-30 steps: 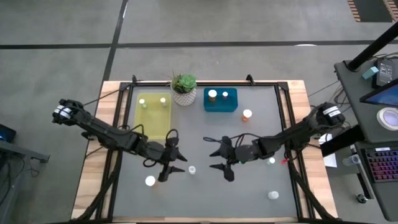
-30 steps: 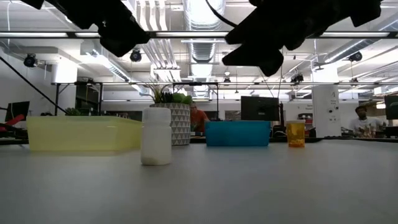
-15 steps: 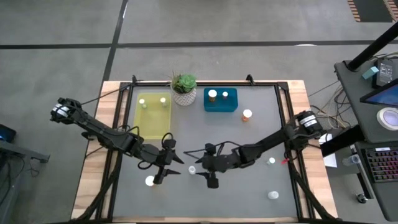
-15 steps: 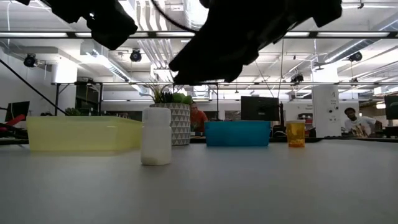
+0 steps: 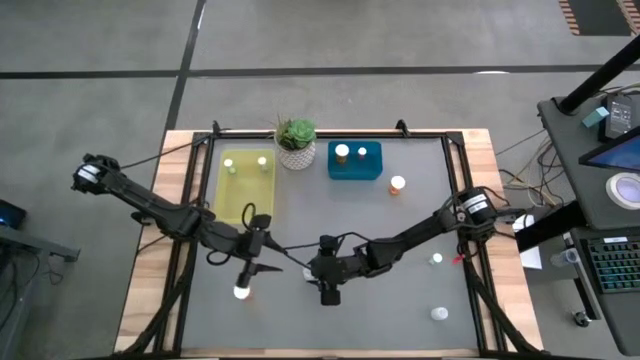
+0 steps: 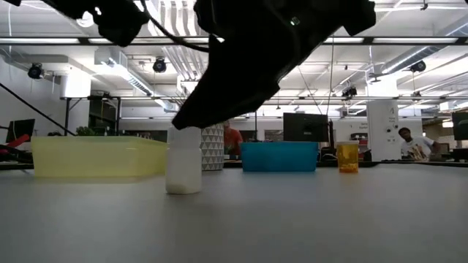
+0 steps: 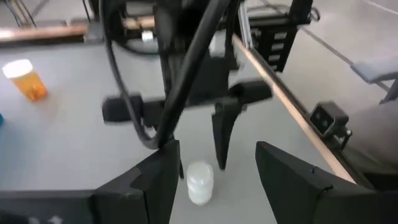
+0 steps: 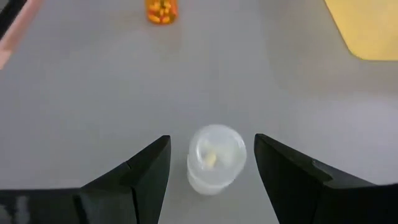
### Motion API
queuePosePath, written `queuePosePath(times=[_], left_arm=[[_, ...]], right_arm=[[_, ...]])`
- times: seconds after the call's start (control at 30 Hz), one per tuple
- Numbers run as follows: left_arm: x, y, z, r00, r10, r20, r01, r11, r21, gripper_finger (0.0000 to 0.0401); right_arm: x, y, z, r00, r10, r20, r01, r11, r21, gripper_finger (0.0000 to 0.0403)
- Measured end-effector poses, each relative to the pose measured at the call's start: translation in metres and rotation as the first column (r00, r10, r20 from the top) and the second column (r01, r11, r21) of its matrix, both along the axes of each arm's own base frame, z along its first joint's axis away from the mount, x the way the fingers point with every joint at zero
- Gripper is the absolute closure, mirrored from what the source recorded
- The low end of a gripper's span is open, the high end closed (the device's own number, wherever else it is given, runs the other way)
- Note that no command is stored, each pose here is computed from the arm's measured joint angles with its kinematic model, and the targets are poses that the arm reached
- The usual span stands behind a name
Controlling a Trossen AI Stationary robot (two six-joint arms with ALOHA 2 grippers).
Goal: Pick and place medicine bottles into bin by pill shape (circle, oval)
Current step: Put the white capsule bottle into the blue bin
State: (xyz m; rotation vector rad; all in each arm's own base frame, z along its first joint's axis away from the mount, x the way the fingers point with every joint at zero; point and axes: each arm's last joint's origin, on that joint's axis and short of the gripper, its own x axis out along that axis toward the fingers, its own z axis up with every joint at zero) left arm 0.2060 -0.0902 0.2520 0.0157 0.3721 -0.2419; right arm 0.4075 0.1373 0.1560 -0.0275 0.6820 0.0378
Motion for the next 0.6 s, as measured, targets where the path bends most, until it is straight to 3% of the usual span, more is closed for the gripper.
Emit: queuePosePath(times=[0.37, 0.6], left_arm=[[-0.010, 0.006, 0.015, 0.995, 0.010, 0.097, -0.017, 0.997, 0.071, 0.0205], [-0.011, 0.007, 0.016, 0.994, 0.002, 0.107, -0.011, 0.996, 0.090, 0.0205]], right_arm=[[0.003, 0.001, -0.008, 1.000, -0.002, -0.002, 0.002, 1.000, -0.001, 0.0183], [0.003, 0.001, -0.007, 1.000, -0.003, 0.006, 0.003, 1.000, 0.003, 0.0236]])
